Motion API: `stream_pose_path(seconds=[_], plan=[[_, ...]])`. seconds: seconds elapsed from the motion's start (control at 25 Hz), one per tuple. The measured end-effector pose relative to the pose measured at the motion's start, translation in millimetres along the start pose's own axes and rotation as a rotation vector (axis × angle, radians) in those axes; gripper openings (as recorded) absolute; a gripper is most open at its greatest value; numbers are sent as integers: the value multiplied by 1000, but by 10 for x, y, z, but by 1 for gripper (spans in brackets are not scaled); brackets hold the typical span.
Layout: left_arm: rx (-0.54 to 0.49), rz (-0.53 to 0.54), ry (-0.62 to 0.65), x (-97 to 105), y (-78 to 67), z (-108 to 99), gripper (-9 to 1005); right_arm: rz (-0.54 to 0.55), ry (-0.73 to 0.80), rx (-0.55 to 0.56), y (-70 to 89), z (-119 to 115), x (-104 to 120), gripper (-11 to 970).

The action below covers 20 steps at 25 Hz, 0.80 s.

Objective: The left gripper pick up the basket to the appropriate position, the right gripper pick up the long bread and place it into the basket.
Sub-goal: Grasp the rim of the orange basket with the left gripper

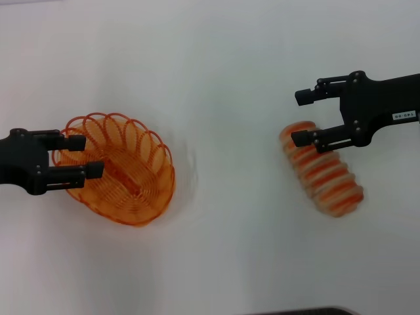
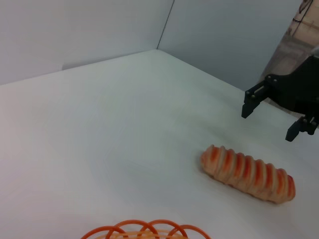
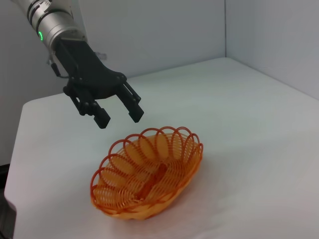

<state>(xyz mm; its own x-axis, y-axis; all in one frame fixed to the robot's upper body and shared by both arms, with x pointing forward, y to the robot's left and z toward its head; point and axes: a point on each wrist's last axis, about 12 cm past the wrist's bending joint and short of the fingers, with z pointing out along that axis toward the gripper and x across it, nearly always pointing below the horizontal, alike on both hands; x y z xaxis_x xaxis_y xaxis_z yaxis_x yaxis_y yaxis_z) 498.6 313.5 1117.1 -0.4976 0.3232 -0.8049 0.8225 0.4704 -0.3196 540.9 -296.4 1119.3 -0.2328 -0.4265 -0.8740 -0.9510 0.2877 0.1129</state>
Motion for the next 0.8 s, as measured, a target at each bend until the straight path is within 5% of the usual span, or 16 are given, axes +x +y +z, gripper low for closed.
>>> stream_pose_path(seconds=[0.8], plan=[[0,-39,0,-89,34,2,688,0,3,-1,0,4,0,810]])
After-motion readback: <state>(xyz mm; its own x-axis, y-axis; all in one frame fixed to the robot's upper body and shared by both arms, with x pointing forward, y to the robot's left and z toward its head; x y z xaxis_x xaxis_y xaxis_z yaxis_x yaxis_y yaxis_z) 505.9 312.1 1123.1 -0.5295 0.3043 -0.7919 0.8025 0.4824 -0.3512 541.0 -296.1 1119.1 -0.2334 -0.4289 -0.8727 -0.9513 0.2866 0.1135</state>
